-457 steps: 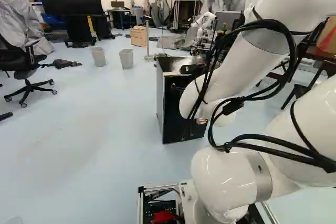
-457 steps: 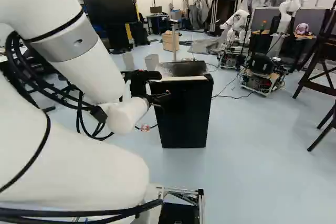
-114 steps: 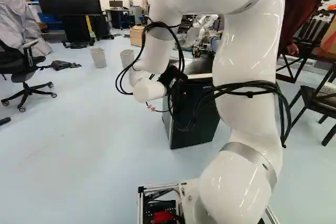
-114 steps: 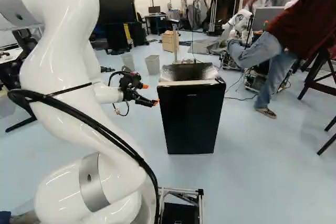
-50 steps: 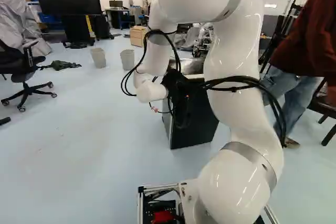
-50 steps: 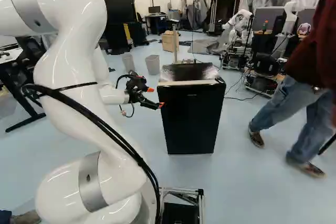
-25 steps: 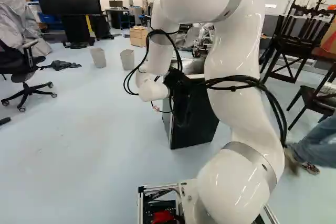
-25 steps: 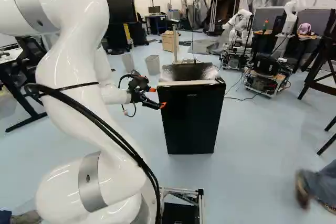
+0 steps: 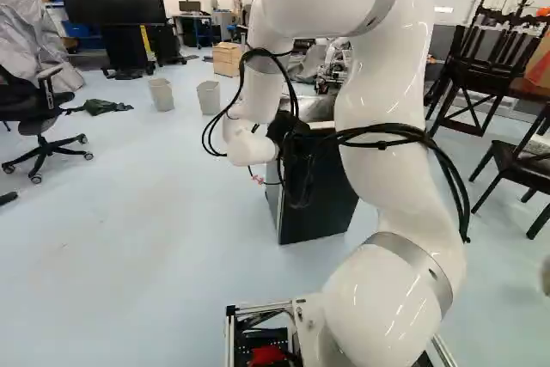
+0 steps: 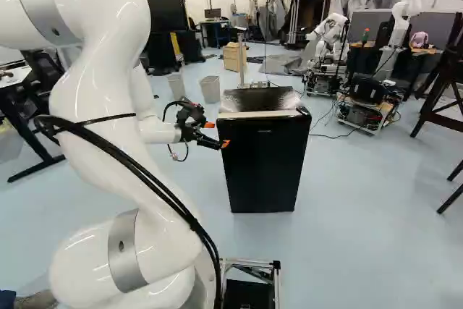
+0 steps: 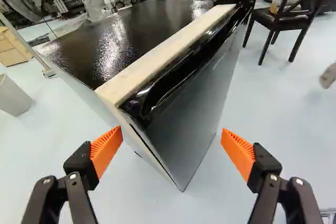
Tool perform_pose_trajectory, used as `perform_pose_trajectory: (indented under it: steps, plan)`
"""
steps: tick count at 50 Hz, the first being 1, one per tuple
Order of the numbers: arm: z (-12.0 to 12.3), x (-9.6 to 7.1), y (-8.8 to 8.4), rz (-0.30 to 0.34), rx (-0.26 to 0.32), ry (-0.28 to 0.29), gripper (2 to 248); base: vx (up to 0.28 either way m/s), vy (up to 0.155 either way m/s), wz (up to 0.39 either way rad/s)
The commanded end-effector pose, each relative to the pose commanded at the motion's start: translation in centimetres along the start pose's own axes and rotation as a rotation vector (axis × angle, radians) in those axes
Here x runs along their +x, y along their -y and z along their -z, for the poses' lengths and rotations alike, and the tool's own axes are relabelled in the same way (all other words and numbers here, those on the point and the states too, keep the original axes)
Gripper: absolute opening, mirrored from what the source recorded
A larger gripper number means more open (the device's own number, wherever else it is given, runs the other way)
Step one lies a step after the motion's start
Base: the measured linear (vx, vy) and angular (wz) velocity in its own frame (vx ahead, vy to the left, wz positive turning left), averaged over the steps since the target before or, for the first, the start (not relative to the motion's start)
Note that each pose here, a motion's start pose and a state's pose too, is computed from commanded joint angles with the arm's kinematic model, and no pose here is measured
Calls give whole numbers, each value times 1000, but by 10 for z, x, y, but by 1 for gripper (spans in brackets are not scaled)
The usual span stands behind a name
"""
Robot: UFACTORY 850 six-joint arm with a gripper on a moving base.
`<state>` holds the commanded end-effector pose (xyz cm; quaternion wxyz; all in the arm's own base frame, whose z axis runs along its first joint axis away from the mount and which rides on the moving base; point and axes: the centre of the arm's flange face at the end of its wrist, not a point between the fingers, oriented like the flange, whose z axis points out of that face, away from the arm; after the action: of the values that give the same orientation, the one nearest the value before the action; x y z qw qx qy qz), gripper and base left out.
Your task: Grab a drink from the fridge
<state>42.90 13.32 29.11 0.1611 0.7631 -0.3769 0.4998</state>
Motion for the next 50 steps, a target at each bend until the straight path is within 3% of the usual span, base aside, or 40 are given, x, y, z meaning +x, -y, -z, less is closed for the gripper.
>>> perform_pose_trajectory:
  steps: [37, 50]
  plan:
    - [-13, 8, -7, -14, -33, -5, 247, 0, 0, 0]
    - [0, 4, -24, 11, -27, 3, 247, 0, 0, 0]
